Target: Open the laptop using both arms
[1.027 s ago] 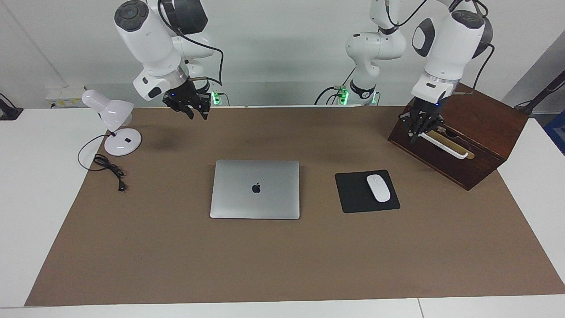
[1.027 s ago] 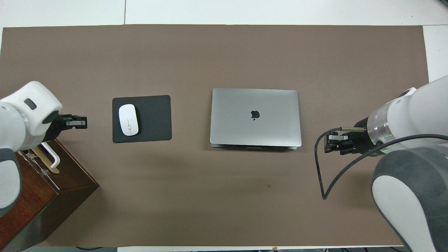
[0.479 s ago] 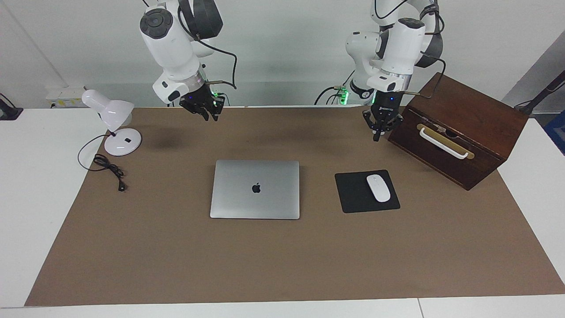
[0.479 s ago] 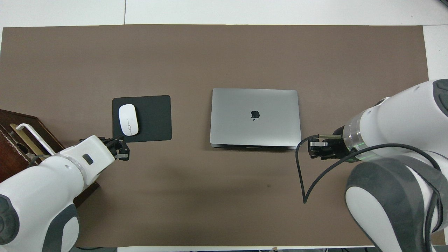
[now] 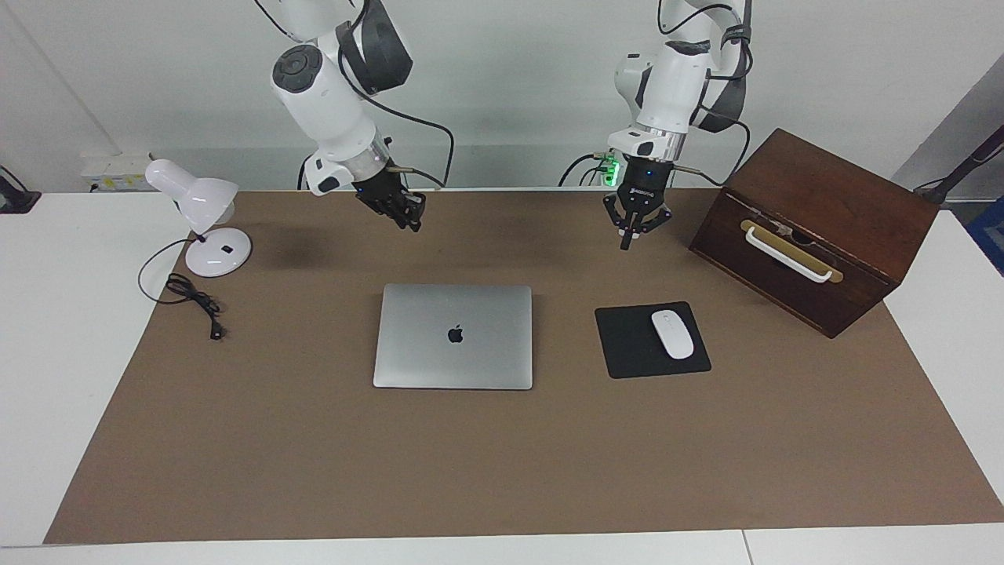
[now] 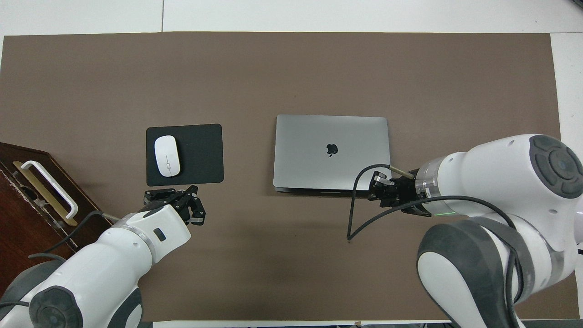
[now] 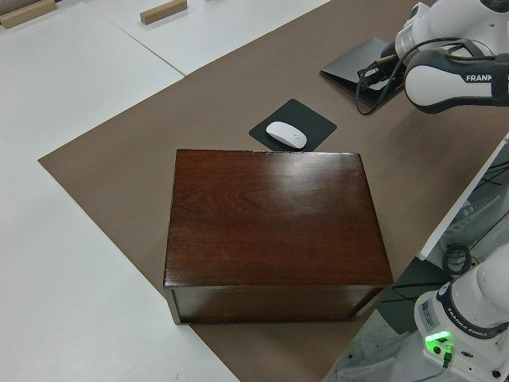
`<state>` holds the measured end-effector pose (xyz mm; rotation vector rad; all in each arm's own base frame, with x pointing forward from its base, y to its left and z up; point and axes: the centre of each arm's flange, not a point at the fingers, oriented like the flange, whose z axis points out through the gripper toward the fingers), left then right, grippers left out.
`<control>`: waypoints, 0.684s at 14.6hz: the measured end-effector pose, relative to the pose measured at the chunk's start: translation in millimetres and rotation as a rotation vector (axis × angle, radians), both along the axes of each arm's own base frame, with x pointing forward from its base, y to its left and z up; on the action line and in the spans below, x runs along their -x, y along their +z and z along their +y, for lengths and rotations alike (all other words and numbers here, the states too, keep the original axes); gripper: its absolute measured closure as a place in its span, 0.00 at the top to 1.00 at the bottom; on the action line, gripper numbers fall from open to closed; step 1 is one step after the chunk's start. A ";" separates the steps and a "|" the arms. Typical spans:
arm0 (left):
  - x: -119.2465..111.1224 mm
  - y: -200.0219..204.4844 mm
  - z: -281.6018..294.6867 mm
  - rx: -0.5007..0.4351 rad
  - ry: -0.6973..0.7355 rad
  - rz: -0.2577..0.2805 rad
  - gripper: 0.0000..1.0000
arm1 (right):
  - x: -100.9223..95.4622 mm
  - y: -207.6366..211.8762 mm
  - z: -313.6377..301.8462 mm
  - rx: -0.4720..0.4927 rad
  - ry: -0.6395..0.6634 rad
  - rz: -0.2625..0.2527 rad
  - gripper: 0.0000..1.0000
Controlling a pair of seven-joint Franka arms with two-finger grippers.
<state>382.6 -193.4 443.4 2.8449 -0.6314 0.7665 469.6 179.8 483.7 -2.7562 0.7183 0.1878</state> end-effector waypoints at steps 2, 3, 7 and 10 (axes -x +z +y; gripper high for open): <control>4.0 -5.8 -12.3 0.016 -0.016 -0.012 0.01 | -2.8 -8.4 -0.9 -0.042 -0.062 -0.025 0.36; 7.2 -11.3 -21.8 0.030 -0.020 -0.014 0.01 | -4.2 -13.2 -2.4 -0.061 -0.088 -0.040 0.40; 23.1 -53.7 -60.9 0.089 -0.038 -0.018 0.01 | -10.5 -36.3 -3.1 -0.105 -0.159 -0.060 0.51; 26.6 -83.2 -78.1 0.120 -0.045 -0.026 0.01 | -12.9 -60.9 5.4 -0.164 -0.229 -0.050 0.50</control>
